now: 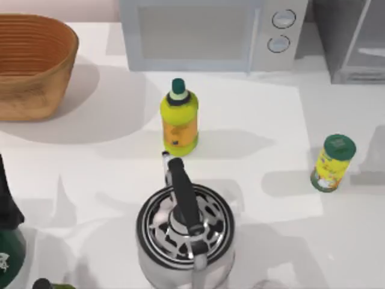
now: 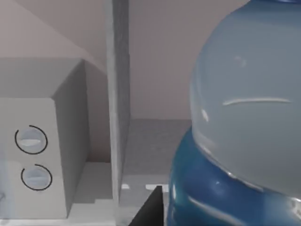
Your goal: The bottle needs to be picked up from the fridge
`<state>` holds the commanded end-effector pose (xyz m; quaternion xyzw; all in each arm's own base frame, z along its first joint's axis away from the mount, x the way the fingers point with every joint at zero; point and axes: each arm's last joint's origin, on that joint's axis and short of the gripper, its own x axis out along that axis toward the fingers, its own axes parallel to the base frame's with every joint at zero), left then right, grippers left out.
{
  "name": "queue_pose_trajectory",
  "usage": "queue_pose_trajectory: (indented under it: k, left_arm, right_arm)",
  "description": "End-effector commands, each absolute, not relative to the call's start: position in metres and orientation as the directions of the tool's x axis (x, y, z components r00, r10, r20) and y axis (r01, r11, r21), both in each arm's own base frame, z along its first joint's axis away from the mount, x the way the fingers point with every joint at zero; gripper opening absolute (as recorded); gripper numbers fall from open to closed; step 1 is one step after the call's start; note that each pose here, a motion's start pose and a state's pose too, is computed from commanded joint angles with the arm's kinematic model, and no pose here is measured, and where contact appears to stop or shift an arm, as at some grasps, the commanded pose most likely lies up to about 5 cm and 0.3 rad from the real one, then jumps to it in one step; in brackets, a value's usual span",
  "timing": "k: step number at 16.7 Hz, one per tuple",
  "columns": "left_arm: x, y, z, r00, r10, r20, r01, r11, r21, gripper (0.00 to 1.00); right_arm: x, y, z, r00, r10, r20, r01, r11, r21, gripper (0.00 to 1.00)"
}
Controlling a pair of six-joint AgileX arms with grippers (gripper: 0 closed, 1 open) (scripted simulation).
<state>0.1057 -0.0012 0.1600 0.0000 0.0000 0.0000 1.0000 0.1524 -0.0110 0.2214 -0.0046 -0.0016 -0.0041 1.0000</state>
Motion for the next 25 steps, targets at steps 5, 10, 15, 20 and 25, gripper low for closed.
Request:
queue_pose_trajectory:
  k: [5,10,15,20,25]
  left_arm:
    - [0.106,-0.001,0.16,1.0,0.0,0.0,0.0,1.0,0.0,1.0]
    - [0.106,-0.001,0.16,1.0,0.0,0.0,0.0,1.0,0.0,1.0]
    - [0.106,-0.001,0.16,1.0,0.0,0.0,0.0,1.0,0.0,1.0]
    - [0.106,-0.001,0.16,1.0,0.0,0.0,0.0,1.0,0.0,1.0]
    - [0.106,-0.001,0.16,1.0,0.0,0.0,0.0,1.0,0.0,1.0]
  right_arm:
    - [0.113,-0.003,0.179,1.0,-0.003,0.004,0.003,1.0,-0.001,0.0]
    - [0.106,-0.001,0.16,1.0,0.0,0.0,0.0,1.0,0.0,0.0]
    - [0.106,-0.001,0.161,1.0,-0.002,-0.001,0.002,1.0,0.002,0.0]
    - [0.113,0.003,0.185,0.999,-0.002,0.041,0.003,1.0,-0.004,0.0]
    - [0.152,0.02,0.221,0.999,-0.008,0.047,0.008,1.0,-0.009,0.0]
